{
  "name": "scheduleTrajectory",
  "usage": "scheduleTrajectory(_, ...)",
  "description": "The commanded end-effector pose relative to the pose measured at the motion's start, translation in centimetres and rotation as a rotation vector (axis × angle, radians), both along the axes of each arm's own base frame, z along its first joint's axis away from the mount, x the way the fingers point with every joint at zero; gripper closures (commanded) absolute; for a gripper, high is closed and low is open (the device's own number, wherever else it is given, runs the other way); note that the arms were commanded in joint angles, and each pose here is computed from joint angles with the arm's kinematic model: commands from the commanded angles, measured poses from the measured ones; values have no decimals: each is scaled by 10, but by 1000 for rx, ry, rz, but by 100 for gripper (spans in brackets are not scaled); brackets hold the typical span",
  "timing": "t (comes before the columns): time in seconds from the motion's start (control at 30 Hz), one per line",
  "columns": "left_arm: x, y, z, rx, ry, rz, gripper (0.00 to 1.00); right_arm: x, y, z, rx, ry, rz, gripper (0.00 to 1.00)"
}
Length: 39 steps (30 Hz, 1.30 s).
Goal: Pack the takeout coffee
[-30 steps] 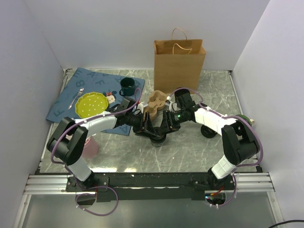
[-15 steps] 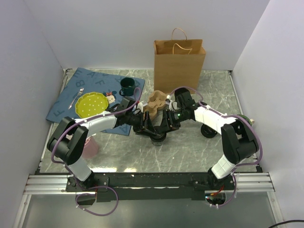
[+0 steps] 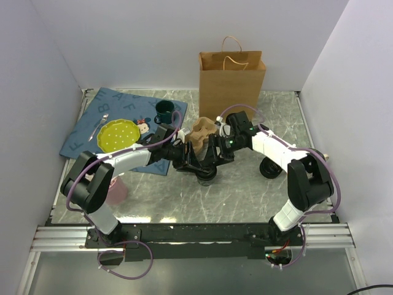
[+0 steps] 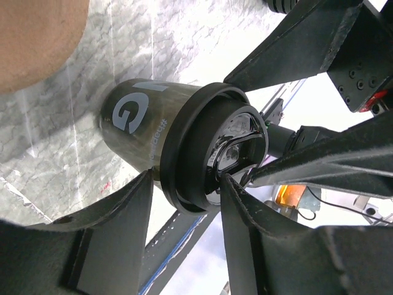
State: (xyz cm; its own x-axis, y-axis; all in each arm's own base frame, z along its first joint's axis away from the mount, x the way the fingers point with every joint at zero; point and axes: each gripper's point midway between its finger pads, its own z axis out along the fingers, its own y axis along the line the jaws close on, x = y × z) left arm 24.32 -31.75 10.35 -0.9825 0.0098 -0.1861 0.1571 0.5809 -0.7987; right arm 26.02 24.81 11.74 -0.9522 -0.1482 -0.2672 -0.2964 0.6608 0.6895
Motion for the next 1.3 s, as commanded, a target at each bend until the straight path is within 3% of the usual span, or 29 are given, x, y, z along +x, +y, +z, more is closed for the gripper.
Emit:
scheduleTrajectory(0.0,5,22,-49,174,16,70,50,2,-9,19,12,-31,-23,25)
scheduleTrajectory(0.43,2,25,-60,200,41,73,51,-22,-11,-9,38,58,-21,33)
scheduleTrajectory(0.6,1,27,-65,216,52,79,52,-27,-13,-23,37,77,-17,46)
scheduleTrajectory(0.8,-1,31,-73,242,67,84,52,-31,-19,-46,26,90,-13,55)
scheduleTrajectory(1.27,-1,34,-71,266,68,85,52,-38,-33,-71,-18,77,16,62)
